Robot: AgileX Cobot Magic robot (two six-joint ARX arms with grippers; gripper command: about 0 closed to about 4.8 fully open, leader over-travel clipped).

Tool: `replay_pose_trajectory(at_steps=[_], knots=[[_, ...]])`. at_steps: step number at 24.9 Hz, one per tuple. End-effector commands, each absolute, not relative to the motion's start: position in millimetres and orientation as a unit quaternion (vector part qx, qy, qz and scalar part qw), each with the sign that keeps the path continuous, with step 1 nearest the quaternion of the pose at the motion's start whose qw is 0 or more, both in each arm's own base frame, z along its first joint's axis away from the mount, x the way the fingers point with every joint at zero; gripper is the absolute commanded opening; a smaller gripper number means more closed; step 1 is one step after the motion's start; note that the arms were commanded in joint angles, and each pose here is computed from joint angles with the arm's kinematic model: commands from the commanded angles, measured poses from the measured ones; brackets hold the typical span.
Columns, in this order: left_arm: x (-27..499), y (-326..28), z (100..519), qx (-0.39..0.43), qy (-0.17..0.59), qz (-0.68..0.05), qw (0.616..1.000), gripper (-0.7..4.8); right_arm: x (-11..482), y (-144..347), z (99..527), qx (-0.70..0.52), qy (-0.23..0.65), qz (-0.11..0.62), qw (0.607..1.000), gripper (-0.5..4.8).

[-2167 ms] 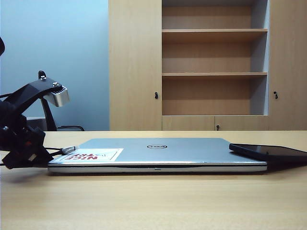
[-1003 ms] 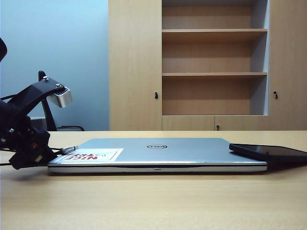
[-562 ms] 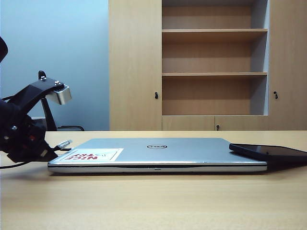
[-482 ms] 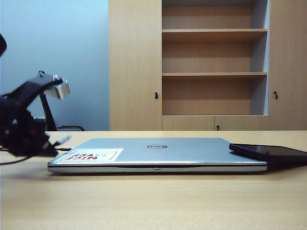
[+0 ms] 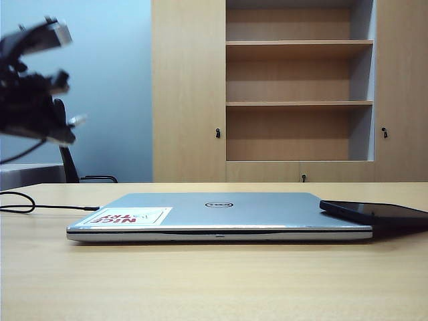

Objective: Pick up the charging cable and the phone, plug the charging cable into the charging port on the phone, and finally place them back on the table.

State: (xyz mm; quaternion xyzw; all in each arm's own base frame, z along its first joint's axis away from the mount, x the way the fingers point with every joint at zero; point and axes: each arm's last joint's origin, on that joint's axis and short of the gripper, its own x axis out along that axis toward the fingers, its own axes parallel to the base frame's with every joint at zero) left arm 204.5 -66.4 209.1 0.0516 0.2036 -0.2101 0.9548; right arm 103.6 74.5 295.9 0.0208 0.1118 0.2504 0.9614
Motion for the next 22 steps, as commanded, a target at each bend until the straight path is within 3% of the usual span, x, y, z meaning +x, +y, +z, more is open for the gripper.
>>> replay_pose_trajectory(at_steps=[1, 7, 13, 22], knots=[[197.4, -66.2, 215.7, 0.044, 0.204, -0.214, 0.954, -0.07, 110.2, 70.8, 297.6, 0.059, 0.118, 0.234, 0.963, -0.06], [180.9, -103.0, 219.6, 0.060, 0.183, -0.306, 0.932, -0.07, 135.3, 63.9, 286.8, 0.115, 0.176, 0.217, 0.953, -0.06], [178.7, -105.3, 217.6, 0.052, 0.196, -0.310, 0.929, -0.07, 149.4, 60.5, 270.7, 0.187, 0.183, 0.211, 0.942, -0.05], [176.8, -104.2, 196.7, 0.060, 0.233, -0.308, 0.920, -0.06, 151.2, 47.4, 202.5, 0.328, 0.225, 0.152, 0.905, -0.05]])
